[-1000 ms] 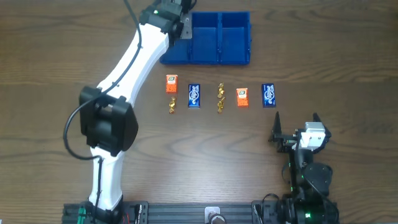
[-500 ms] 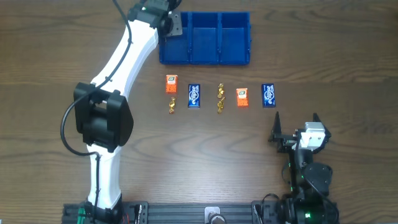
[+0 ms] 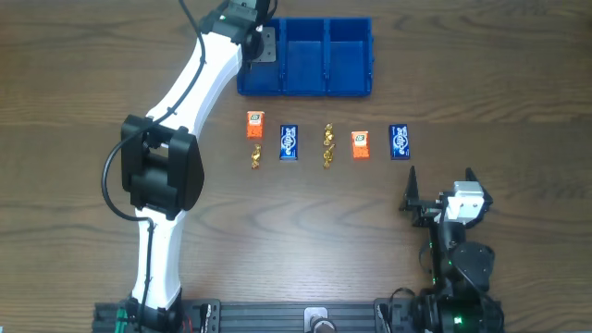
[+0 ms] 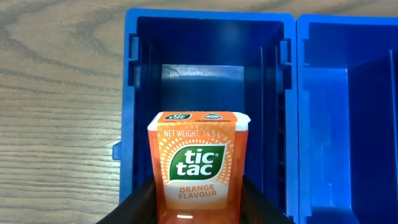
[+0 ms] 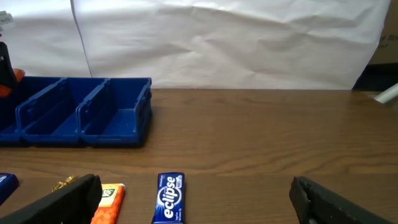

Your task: Sort Candies Into Trays

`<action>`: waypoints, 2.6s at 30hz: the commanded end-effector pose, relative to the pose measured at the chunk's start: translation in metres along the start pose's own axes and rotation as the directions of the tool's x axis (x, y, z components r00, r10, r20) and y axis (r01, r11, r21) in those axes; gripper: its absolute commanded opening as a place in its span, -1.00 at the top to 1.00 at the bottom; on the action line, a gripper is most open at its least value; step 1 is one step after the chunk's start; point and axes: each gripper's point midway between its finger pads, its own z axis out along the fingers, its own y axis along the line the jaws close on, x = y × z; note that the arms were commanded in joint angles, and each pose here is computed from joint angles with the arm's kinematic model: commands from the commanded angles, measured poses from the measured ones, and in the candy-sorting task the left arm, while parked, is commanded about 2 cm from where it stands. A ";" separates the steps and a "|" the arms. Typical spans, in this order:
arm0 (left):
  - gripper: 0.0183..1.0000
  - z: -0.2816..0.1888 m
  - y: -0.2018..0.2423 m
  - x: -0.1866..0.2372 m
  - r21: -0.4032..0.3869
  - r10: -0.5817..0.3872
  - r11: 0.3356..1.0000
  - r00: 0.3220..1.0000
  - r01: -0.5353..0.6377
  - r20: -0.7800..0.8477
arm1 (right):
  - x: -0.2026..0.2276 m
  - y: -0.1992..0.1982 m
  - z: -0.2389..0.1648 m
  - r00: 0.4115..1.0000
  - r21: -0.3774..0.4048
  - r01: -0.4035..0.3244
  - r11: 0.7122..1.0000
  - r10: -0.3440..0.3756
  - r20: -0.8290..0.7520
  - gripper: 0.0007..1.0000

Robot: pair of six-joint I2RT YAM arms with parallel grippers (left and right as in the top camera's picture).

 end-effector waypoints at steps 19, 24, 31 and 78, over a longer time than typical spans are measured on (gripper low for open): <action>-1.00 -0.140 -0.009 0.077 -0.037 -0.014 0.999 0.998 0.016 0.067 | 0.001 0.001 0.000 1.000 -0.005 -0.011 1.000 0.011 -0.003 -1.00; -0.99 -0.068 0.011 0.135 -0.051 -0.029 0.998 0.996 0.025 -0.085 | 0.001 0.001 0.000 1.000 -0.005 -0.011 1.000 0.011 -0.003 -1.00; -0.95 -0.016 0.013 0.164 -0.047 -0.030 0.999 0.979 0.021 -0.202 | 0.001 0.001 0.000 1.000 -0.005 -0.011 1.000 0.011 -0.003 -1.00; 0.47 -0.120 -0.015 -0.024 -0.027 0.005 1.000 0.977 0.001 0.211 | 0.001 0.001 0.000 1.000 -0.005 -0.011 1.000 0.011 -0.003 -1.00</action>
